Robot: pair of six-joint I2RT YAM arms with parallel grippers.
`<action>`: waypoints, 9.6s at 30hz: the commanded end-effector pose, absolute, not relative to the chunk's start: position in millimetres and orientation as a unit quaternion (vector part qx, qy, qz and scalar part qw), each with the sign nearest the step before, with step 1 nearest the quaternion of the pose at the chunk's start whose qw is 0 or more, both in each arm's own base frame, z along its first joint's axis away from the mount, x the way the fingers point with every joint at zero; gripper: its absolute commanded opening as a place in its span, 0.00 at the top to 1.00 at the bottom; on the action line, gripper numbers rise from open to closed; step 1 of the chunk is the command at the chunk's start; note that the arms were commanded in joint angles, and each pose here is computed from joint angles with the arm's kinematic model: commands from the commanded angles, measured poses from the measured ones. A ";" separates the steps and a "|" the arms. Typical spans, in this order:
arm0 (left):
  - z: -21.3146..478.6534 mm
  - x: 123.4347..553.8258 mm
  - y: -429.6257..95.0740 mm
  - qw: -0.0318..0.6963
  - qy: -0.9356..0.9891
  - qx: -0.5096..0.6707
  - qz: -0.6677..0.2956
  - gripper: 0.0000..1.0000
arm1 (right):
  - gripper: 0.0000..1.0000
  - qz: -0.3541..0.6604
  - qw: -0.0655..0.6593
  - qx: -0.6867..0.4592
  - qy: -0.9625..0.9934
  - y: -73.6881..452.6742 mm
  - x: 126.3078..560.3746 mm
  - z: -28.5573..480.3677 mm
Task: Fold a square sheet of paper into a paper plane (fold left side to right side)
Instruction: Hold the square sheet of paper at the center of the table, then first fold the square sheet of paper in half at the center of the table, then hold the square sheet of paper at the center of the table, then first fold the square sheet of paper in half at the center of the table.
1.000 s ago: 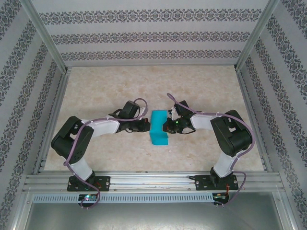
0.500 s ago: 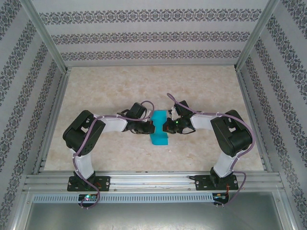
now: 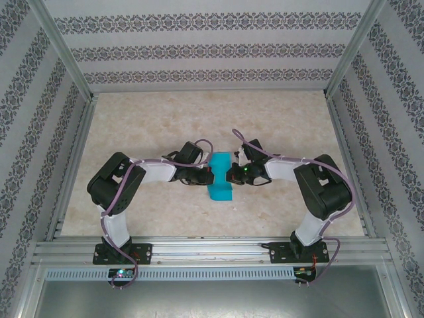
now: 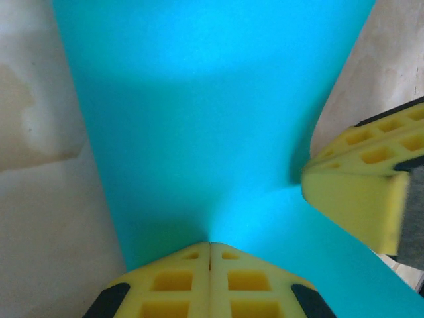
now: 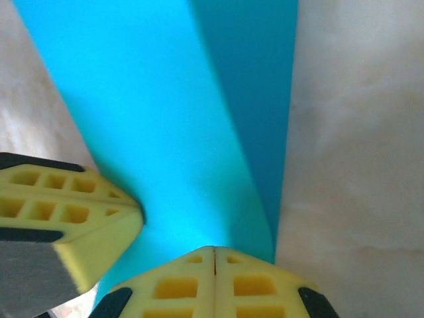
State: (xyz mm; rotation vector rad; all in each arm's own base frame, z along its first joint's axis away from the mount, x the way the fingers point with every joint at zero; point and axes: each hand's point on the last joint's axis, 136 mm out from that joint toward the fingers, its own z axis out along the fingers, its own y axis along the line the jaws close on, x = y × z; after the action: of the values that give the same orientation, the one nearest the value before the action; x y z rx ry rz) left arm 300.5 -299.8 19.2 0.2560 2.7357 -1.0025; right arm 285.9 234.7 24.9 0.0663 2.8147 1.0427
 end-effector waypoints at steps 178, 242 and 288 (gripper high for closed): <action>37.5 280.7 -317.7 0.063 0.924 0.042 -0.376 1.00 | 1.00 0.245 0.018 0.040 0.968 219.1 223.9 -11.8; 44.0 404.3 -237.3 0.187 0.932 -0.011 -0.311 0.99 | 1.00 0.210 -0.010 0.036 0.977 208.3 214.5 -31.6; 0.5 460.9 -230.6 0.174 0.943 -0.013 -0.284 0.99 | 1.00 0.214 -0.012 0.053 0.975 208.2 207.7 -34.1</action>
State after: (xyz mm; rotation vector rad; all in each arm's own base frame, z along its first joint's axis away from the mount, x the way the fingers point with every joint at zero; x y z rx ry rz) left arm 429.2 -277.1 23.1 0.0382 2.6654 -1.0409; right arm 265.8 248.4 12.5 0.0479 2.8091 0.9130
